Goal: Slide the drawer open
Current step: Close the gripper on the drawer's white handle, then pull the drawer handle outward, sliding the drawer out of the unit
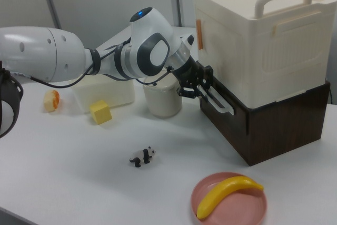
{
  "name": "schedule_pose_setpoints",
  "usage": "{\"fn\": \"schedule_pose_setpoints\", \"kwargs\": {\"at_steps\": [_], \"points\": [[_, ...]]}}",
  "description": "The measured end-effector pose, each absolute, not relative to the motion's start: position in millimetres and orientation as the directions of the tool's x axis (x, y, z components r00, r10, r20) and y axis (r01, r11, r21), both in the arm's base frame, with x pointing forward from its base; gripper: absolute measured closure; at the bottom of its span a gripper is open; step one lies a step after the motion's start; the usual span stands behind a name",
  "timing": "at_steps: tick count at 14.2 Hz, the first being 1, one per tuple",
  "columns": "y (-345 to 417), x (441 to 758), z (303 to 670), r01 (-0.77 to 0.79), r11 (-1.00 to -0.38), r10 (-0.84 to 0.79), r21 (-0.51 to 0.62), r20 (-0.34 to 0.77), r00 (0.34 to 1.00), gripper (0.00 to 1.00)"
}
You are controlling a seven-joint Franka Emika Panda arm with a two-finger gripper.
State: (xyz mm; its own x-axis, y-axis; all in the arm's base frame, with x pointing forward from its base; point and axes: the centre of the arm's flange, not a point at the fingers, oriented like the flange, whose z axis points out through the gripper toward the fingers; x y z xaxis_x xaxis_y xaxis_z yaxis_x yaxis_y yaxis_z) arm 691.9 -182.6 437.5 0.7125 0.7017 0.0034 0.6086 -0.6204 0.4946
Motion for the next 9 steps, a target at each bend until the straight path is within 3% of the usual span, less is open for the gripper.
{"fn": "schedule_pose_setpoints", "kwargs": {"at_steps": [9], "points": [[-154,660,438,0.607,-0.643,0.688,0.467,0.005,0.726,0.85]]}}
